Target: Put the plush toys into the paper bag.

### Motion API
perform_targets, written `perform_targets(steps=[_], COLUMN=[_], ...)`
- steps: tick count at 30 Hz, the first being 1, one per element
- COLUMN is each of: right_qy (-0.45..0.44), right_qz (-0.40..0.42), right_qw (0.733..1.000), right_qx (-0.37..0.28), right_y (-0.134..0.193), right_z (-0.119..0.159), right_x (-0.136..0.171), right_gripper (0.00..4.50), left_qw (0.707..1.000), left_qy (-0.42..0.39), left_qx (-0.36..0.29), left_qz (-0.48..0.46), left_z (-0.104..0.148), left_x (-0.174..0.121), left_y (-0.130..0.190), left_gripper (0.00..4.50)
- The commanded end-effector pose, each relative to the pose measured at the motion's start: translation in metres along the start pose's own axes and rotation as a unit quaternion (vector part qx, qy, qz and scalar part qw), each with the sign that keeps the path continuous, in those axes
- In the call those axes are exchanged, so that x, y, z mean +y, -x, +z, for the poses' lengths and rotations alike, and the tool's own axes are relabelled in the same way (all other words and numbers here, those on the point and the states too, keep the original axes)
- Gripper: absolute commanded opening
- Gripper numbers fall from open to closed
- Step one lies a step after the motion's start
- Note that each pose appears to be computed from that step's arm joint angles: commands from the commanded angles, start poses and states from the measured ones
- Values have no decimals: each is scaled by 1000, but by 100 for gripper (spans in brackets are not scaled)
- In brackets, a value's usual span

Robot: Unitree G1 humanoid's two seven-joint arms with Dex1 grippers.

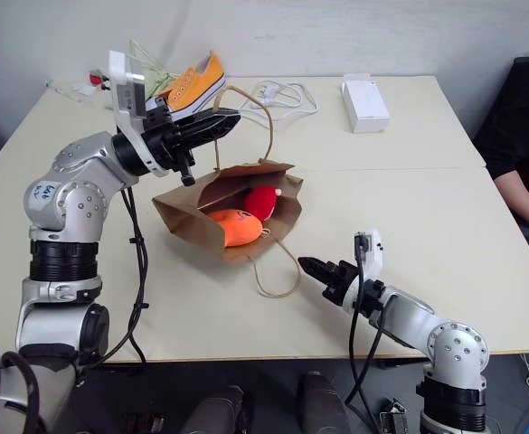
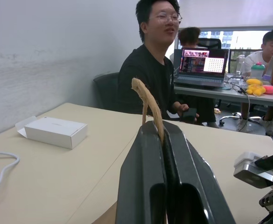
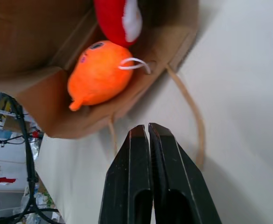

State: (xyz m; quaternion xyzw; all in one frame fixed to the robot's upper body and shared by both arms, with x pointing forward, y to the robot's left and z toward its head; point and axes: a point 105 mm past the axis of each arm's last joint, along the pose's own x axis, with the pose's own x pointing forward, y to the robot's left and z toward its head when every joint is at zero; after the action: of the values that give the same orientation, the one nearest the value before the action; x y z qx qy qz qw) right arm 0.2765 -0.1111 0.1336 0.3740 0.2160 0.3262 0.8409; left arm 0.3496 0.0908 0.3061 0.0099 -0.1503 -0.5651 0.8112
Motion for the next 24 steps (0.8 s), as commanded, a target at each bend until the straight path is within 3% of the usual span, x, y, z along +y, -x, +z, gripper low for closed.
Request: perform_targets(steps=[1,3,8,10,13,21,24], right_qy=[18,29,83,76,52,-4,-18], right_qz=[45,50,-49,-58,-54,-14,-22], right_qw=[999,998,995,994,995,996,995], right_qx=[-9,-10,30,55,72,83,96], right_y=[7,11,24,32,37,16,-9], right_z=[5,7,-7,-19,-30,-41,-53], right_x=[24,27,-3,-11,-15,-11,-19], right_gripper=[3,3,19,62,170,447,447], left_qw=[999,999,999,999,999,999,999], left_qy=[-30,-29,-28,-26,-27,-31,-37], left_qx=[-19,-19,-19,-21,-20,-14,-5], left_qz=[-6,-7,-6,-3,-2,-7,-12], left_z=[16,16,14,15,14,15,14], left_x=[-3,-3,-2,-1,0,-1,-3], left_y=[-2,-2,-2,-2,-3,-3,-2], left_gripper=[0,0,0,0,0,0,0])
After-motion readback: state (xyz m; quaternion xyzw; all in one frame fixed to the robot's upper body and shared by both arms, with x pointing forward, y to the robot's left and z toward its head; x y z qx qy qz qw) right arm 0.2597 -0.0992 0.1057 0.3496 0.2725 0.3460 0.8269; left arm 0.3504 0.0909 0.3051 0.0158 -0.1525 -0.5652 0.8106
